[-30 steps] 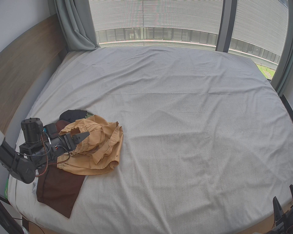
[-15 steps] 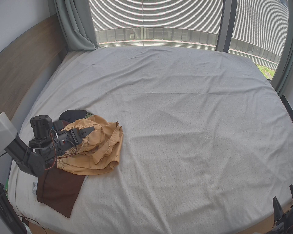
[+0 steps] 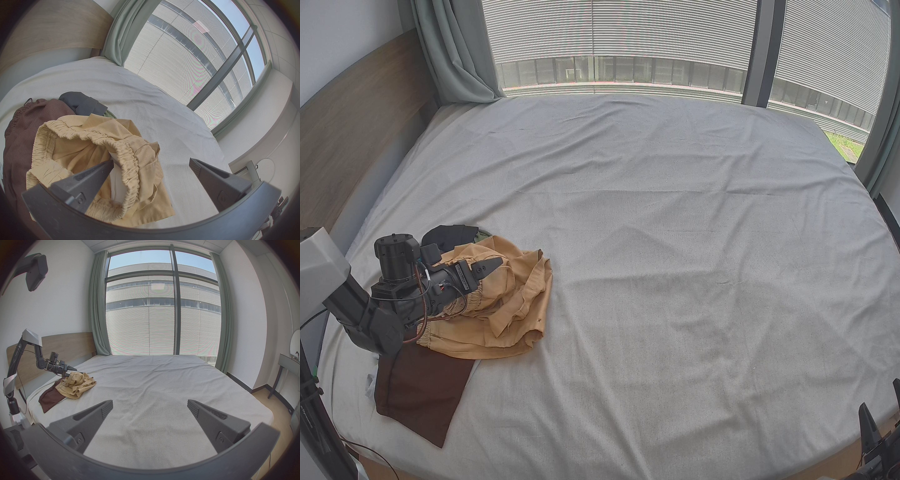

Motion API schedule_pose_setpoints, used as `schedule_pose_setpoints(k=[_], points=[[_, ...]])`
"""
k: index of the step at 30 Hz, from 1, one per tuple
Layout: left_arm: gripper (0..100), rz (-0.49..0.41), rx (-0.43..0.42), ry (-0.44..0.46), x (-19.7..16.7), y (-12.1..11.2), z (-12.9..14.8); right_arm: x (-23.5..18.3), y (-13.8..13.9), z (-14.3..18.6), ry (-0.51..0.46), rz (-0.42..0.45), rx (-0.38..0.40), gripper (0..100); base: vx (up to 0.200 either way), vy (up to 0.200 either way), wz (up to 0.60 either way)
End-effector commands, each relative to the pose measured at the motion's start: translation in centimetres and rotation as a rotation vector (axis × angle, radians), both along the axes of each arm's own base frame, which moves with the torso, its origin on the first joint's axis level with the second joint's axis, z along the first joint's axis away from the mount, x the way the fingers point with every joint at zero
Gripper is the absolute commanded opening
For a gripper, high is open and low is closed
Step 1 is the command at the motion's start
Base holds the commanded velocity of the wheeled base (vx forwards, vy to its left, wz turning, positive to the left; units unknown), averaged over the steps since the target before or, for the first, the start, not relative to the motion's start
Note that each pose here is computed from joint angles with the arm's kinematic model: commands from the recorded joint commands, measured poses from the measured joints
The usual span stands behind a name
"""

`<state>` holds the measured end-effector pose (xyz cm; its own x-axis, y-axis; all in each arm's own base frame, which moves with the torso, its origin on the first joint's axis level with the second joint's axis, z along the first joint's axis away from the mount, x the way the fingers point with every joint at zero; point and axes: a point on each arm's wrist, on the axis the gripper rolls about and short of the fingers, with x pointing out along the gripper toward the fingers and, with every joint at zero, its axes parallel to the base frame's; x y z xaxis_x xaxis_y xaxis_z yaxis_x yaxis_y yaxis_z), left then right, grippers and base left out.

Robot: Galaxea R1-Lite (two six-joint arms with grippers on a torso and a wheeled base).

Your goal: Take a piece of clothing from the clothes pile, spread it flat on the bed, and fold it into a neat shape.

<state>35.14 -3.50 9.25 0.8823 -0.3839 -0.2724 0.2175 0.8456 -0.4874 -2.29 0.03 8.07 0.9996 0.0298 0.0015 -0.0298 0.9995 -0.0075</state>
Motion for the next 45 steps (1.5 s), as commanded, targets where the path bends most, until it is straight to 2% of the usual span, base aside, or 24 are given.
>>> schedule_pose_setpoints(k=[1,9,16,17,31,34,39,45], points=[[100,-0.002,-0.003,-0.001,0.3,-0.1,-0.1,0.0,0.0,-0.5,0.001,0.001,0.000,100,0.000,0.000,0.00],[100,-0.008,-0.038,-0.011,0.8,-0.8,0.4,0.0,0.0,-0.5,0.001,0.001,0.000,100,0.000,0.000,0.00],[100,-0.011,-0.037,0.001,1.2,-1.0,-0.3,0.0,0.0,-0.5,0.001,0.001,0.000,100,0.000,0.000,0.00],[0,-0.011,-0.037,0.001,1.2,-1.0,-0.3,0.0,0.0,-0.5,0.001,0.001,0.000,100,0.000,0.000,0.00],[0,-0.004,-0.038,0.013,1.3,-0.6,-0.7,0.0,0.0,-0.5,0.001,0.001,0.000,100,0.000,0.000,0.00],[0,0.003,-0.066,-0.006,0.8,-0.4,-0.1,0.0,0.0,-0.5,0.001,0.001,0.000,100,0.000,0.000,0.00],[0,0.007,-0.127,-0.033,-1.2,-0.3,1.4,0.0,0.0,-0.5,0.001,-0.001,0.000,100,0.000,0.000,0.00],[0,-0.073,-0.147,-0.035,-4.4,-0.1,1.6,0.0,0.0,-0.5,0.002,-0.001,0.003,100,0.000,0.000,0.00]])
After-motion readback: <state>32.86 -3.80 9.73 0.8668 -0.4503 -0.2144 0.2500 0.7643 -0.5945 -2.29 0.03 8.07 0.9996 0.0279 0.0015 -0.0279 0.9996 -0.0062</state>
